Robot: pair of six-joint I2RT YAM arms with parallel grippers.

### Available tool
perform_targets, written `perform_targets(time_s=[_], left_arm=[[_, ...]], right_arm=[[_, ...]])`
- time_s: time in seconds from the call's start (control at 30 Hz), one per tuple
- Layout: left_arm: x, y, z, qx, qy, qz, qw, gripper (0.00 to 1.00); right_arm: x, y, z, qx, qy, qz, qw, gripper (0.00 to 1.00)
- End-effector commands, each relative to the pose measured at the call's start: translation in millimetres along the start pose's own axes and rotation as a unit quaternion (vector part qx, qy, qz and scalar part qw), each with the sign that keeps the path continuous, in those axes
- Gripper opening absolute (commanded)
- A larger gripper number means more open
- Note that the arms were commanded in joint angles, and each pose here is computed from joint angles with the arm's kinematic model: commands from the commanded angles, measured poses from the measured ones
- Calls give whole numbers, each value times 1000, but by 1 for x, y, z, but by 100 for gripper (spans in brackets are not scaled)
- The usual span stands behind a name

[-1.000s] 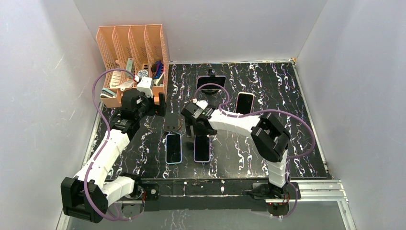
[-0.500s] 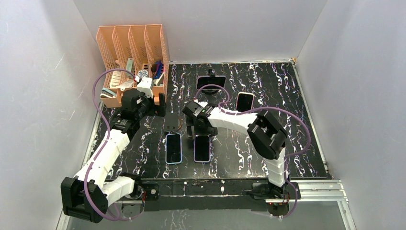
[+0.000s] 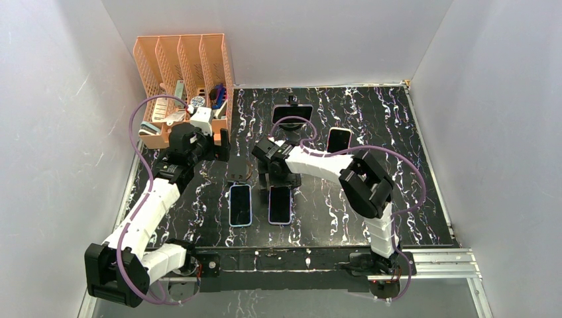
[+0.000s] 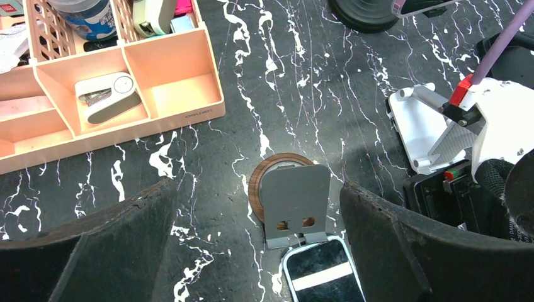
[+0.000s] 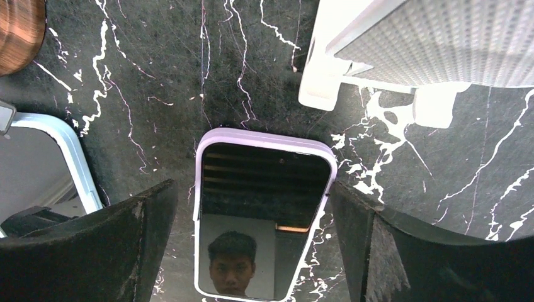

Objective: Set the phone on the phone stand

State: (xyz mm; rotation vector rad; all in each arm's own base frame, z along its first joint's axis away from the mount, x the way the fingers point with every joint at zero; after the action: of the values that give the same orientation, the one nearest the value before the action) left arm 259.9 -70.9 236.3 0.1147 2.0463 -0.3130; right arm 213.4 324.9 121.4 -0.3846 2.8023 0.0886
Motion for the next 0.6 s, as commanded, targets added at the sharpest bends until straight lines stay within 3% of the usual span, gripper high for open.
perform_targets(time_s=[0.0,0.57], left_arm=[[-6,-1,-4,-5,-5,9,1000,98],[-5,-3,-9,-8,-8,16,1000,99]], right_arm=[[0,-5,2,29,16,7,999,99],[2,-4,12,54,41,12,998,99]])
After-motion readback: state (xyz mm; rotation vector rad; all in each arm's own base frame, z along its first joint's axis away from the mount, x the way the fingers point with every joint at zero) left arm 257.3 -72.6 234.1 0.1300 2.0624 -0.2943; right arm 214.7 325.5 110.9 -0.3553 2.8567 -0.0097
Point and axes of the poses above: each gripper's point midway between its finger pads, its own z axis out along the fingers, its own y axis along the line the jaws close on, x = y × z, the point moved 9 cm from there along -z, back along the fingers, and after that the axes turned 7 degrees about -z, right-handed, at the moved point
